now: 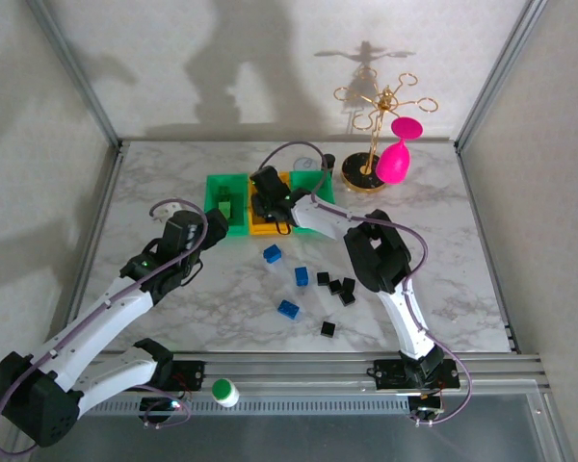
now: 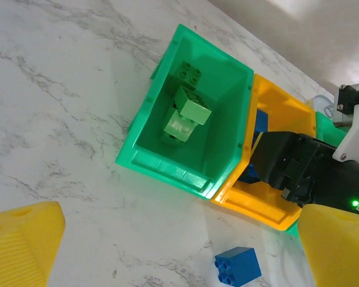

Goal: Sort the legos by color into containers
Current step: Place the lego in the container, then pick up the lego from the center of the table.

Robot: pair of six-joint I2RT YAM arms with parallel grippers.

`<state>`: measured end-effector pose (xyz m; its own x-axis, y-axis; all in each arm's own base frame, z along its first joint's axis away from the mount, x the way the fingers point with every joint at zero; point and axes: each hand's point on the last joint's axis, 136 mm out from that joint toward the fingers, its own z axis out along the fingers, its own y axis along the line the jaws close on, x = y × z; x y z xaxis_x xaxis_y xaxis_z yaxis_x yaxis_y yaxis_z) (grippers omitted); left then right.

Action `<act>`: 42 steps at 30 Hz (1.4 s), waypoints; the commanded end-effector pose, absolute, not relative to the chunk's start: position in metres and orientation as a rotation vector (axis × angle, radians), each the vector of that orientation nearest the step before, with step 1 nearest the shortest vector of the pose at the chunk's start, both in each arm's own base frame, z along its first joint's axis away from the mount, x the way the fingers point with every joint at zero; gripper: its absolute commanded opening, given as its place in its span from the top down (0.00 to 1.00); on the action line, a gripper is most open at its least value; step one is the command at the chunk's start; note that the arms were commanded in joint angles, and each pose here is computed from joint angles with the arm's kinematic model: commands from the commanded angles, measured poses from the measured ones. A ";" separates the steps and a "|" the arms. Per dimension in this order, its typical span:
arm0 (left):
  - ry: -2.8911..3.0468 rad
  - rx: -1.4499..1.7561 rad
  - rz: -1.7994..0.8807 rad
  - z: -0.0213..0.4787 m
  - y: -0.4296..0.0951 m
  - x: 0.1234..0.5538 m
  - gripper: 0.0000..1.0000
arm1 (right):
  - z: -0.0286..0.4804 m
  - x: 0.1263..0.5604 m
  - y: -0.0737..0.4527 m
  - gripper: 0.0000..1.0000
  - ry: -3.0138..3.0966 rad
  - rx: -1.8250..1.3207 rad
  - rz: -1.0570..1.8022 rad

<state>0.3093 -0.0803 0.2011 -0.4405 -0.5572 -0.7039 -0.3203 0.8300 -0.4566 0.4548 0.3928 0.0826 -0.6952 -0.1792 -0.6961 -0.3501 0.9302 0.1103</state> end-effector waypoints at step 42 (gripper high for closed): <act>2.144 -0.601 -0.510 0.166 -0.103 0.258 0.01 | 0.058 0.312 0.367 0.32 2.427 -0.676 0.301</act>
<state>0.2609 -0.1085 0.1680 -0.5492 -0.5698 -0.6113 -0.2181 0.8039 -0.5534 0.3054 0.3603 0.0571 -0.7141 -0.3757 -0.5907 -0.5182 0.8510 0.0852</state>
